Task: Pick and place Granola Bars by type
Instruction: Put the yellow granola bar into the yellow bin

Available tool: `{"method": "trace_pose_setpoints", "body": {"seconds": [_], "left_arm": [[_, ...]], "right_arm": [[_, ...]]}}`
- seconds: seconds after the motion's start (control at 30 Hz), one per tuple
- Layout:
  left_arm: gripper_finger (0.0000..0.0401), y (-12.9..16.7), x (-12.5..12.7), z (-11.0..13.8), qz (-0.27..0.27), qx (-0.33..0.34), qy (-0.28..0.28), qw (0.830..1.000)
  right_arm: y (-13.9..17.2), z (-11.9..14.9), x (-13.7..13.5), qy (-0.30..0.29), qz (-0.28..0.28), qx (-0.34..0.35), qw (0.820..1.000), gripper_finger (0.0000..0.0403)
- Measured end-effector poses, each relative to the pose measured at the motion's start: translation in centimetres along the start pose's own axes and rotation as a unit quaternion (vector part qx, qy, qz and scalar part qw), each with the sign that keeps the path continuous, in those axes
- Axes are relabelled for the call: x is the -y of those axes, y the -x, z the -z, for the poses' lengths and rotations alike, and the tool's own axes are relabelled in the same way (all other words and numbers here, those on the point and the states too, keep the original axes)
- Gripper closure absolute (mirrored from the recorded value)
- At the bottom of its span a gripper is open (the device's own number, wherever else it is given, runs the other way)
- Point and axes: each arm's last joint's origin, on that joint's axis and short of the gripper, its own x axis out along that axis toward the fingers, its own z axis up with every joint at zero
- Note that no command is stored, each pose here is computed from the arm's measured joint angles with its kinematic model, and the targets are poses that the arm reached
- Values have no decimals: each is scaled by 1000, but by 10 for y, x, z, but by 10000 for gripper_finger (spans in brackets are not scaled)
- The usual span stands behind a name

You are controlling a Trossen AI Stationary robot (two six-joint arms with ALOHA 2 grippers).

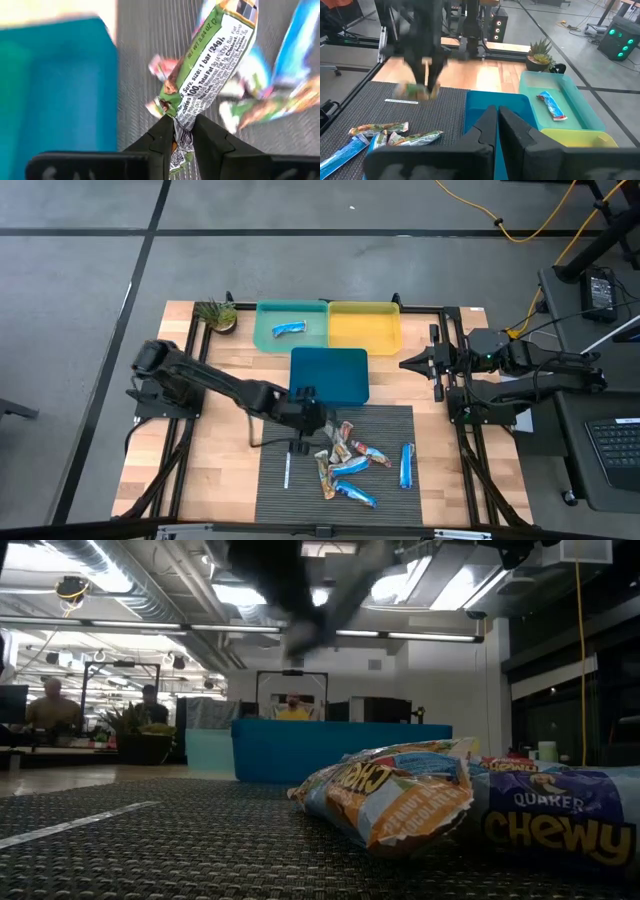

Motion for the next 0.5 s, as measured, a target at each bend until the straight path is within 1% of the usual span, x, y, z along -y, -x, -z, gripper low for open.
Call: {"method": "trace_pose_setpoints", "body": {"seconds": [0.1, 0.23, 0.3, 0.37, 0.5], "left_arm": [[345, 38, -7, -13, 3, 73, 29, 997], [345, 94, -12, -26, 33, 188, 63, 979], [345, 122, -11, -31, 55, 248, 67, 965], [345, 147, -7, -33, 73, 301, 59, 949], [345, 190, 1, -33, 119, 392, 23, 912]], "right_arm": [[0, 0, 0, 0, 0, 0, 1000, 382], [0, 0, 0, 0, 0, 1, 1000, 382], [0, 0, 0, 0, 0, 1, 1000, 382], [0, 0, 0, 0, 0, 1, 1000, 382], [0, 0, 0, 0, 0, 2, 1000, 382]]}}
